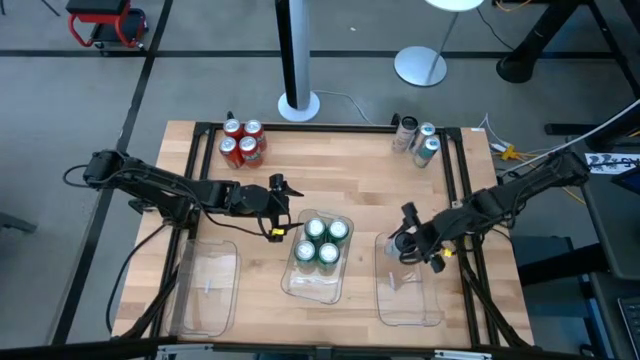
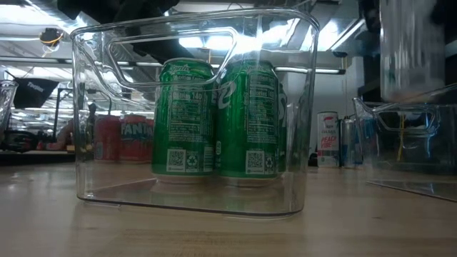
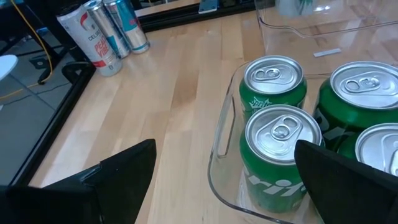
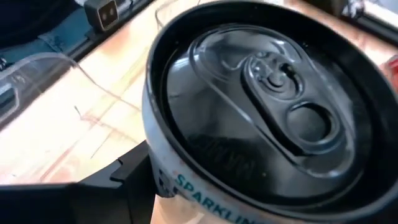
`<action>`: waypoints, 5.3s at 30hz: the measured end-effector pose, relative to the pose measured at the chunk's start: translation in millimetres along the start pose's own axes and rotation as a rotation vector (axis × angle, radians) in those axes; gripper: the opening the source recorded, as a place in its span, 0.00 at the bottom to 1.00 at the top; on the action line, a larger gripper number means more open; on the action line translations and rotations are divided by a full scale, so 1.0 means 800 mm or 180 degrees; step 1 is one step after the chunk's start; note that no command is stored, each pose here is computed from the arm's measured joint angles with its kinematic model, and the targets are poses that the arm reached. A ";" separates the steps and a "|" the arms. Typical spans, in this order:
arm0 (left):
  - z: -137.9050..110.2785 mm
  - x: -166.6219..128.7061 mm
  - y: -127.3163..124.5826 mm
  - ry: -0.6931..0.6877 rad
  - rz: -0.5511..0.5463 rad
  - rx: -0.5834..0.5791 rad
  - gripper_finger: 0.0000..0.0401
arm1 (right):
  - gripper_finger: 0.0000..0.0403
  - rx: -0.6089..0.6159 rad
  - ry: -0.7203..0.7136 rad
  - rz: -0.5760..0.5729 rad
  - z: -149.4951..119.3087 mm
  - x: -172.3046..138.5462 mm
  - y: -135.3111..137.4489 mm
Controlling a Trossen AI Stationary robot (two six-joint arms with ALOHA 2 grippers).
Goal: Sort soda cans
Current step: Put the white-pink soda can into the right transparent bin
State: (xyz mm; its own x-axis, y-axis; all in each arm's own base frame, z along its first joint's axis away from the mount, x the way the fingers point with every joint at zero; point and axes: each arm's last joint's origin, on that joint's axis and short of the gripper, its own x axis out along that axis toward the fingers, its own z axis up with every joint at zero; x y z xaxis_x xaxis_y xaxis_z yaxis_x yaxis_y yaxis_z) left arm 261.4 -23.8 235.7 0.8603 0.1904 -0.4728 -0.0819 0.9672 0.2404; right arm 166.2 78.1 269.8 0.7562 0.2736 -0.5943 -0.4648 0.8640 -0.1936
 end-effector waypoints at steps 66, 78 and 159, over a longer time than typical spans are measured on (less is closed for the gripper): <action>0.001 0.000 0.000 -0.0019 0.0002 0.0063 0.92 | 0.91 -0.0642 -0.0169 -0.1705 0.016 -0.044 -0.032; 0.000 0.000 0.000 -0.0006 0.0001 0.0064 0.92 | 0.91 -0.1438 0.0887 -0.2751 0.014 -0.091 -0.123; -0.001 0.001 -0.001 0.0016 -0.0004 0.0000 0.92 | 0.97 0.1054 0.2672 -0.1429 -0.180 -0.091 -0.351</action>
State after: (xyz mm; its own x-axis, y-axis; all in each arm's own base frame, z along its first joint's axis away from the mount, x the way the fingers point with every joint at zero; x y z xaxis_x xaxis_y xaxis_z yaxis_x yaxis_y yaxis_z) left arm 262.0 -24.0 234.6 0.8578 0.1900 -0.4775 -0.0808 0.9675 0.2398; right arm 175.3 -245.6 254.8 0.2015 -0.3820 -0.9019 0.0312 0.9229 -0.3838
